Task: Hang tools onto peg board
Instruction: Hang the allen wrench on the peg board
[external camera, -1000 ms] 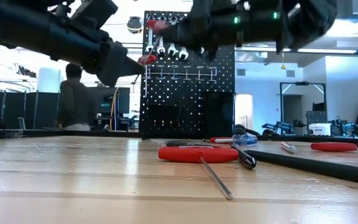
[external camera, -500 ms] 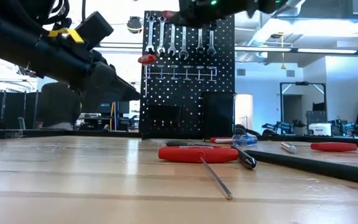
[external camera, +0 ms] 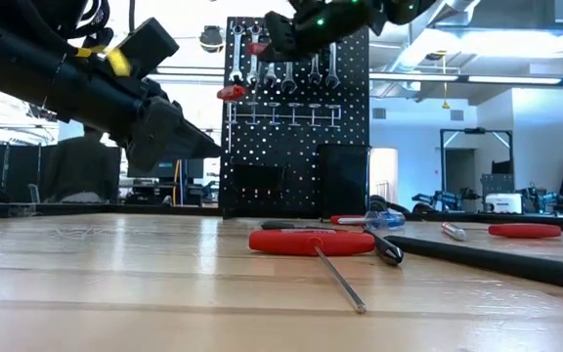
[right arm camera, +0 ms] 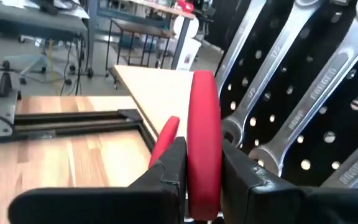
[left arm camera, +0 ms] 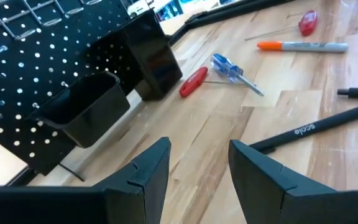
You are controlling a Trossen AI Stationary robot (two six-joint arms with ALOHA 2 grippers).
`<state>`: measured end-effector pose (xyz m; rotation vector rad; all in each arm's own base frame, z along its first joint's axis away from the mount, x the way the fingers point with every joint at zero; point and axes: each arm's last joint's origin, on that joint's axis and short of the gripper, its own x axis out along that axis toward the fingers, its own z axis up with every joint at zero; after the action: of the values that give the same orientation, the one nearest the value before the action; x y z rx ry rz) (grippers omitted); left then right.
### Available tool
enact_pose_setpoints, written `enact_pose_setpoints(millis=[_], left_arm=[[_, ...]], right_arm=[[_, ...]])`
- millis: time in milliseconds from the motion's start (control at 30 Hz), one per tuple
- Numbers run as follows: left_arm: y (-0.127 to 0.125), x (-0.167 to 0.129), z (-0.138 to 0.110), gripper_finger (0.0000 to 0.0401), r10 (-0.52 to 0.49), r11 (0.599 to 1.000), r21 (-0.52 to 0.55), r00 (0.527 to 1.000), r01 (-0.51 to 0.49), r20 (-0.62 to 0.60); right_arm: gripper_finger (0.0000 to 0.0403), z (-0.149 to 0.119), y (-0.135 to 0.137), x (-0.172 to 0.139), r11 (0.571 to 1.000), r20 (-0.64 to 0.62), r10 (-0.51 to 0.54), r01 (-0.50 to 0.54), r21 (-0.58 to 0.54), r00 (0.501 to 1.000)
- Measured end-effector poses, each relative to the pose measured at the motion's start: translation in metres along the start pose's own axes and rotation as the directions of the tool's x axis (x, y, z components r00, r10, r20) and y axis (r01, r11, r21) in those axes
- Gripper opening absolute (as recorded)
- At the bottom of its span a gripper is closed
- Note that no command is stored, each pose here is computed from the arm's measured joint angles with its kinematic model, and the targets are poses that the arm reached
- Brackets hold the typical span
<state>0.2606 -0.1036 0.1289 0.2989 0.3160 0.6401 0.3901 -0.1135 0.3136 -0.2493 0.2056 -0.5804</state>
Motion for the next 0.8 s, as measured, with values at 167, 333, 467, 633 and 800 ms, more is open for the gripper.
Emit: enact_pose_setpoints(millis=[167, 333, 467, 633, 800], left_arm=[[0.0, 0.0, 0.0, 0.0157, 0.0, 1.0, 0.001, 1.0, 0.0, 0.0], [0.0, 0.0, 0.0, 0.0157, 0.0, 1.0, 0.003, 1.0, 0.0, 0.001], [0.0, 0.0, 0.001, 0.0157, 0.0, 1.0, -0.001, 1.0, 0.0, 0.003], [0.0, 0.0, 0.001, 0.0157, 0.001, 1.0, -0.002, 1.0, -0.001, 0.002], [0.0, 0.0, 0.001, 0.0157, 0.001, 1.0, -0.004, 1.0, -0.001, 0.003]], right_arm=[[0.0065, -0.007, -0.004, 0.004, 1.0, -0.037, -0.003, 0.002, -0.01, 0.999], [0.0065, -0.008, -0.012, 0.005, 1.0, -0.036, -0.018, 0.019, 0.012, 0.999], [0.0065, -0.013, -0.018, 0.008, 0.998, -0.053, 0.035, -0.033, 0.047, 0.998], [0.0065, -0.015, -0.023, 0.009, 0.997, -0.07, 0.05, -0.045, 0.067, 0.996], [0.0069, -0.017, -0.027, 0.01, 0.996, -0.072, 0.06, -0.055, 0.07, 0.996]])
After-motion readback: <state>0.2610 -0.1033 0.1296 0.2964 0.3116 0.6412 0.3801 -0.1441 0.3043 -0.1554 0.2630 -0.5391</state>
